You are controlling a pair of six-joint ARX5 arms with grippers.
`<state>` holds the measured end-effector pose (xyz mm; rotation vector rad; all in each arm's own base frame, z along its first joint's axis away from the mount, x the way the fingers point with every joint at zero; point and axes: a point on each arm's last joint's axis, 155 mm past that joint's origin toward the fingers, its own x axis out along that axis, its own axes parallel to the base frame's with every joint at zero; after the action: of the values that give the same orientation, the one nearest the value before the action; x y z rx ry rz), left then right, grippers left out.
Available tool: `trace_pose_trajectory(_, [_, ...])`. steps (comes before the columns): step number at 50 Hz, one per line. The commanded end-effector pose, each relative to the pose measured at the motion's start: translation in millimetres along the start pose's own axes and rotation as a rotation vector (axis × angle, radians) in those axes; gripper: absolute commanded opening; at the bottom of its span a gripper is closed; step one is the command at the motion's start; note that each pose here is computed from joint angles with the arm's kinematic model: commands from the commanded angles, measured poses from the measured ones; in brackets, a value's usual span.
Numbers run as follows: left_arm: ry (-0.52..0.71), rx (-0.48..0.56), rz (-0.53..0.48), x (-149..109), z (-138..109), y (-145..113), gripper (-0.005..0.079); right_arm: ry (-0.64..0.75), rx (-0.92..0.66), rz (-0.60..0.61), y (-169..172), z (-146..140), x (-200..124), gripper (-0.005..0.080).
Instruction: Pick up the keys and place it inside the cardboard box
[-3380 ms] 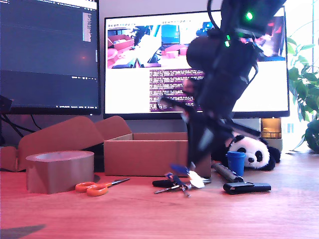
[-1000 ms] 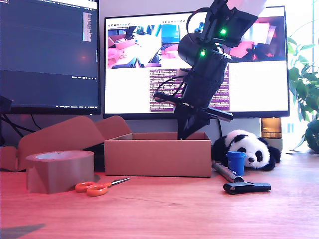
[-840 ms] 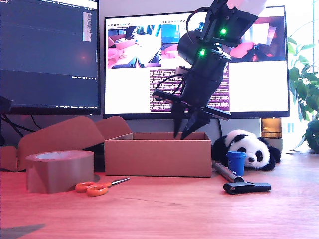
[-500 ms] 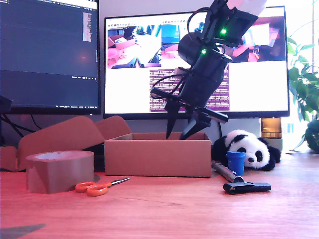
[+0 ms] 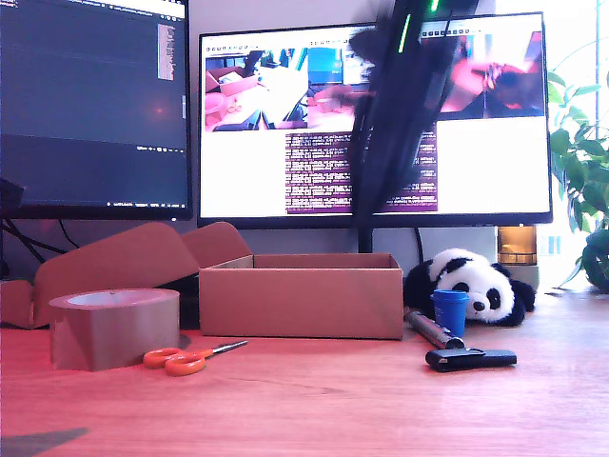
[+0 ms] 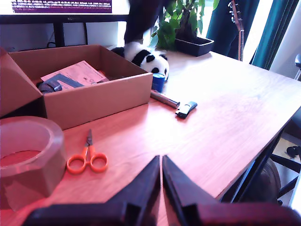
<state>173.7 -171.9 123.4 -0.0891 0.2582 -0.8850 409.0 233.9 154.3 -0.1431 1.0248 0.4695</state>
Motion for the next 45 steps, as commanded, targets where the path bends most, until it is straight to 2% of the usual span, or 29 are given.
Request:
trace_pose_trajectory(1, [-0.002, 0.009, 0.014, 2, -3, 4, -0.0023, -0.026, -0.022, -0.025, -2, 4, -12, -0.0013])
trace_pose_trajectory(9, [-0.011, 0.012, 0.044, 2, -1, 9, -0.0023, -0.133, -0.071, -0.03, 9, 10, -45, -0.0013])
trace_pose_trajectory(15, [-0.012, 0.012, 0.051, 1, -1, 10, -0.0023, -0.199, -0.088, -0.031, 15, 1, -61, -0.0013])
trace_pose_trajectory(19, [-0.015, 0.011, 0.09, 1, 0, 18, -0.0023, -0.247, -0.091, -0.059, 10, -8, -67, -0.0013])
trace_pose_trajectory(30, [-0.036, 0.009, 0.293, -7, 4, 55, -0.0023, -0.346, -0.076, -0.137, -14, -53, -72, -0.0013])
trace_pose_trajectory(37, [-0.052, 0.007, 0.386, -14, 8, 75, -0.0023, -0.394, -0.043, -0.176, -36, -83, -75, -0.0013])
trace_pose_trajectory(45, [-0.088, -0.008, 0.557, -33, 14, 108, -0.0023, -0.458, 0.031, -0.22, -63, -110, -80, -0.0013])
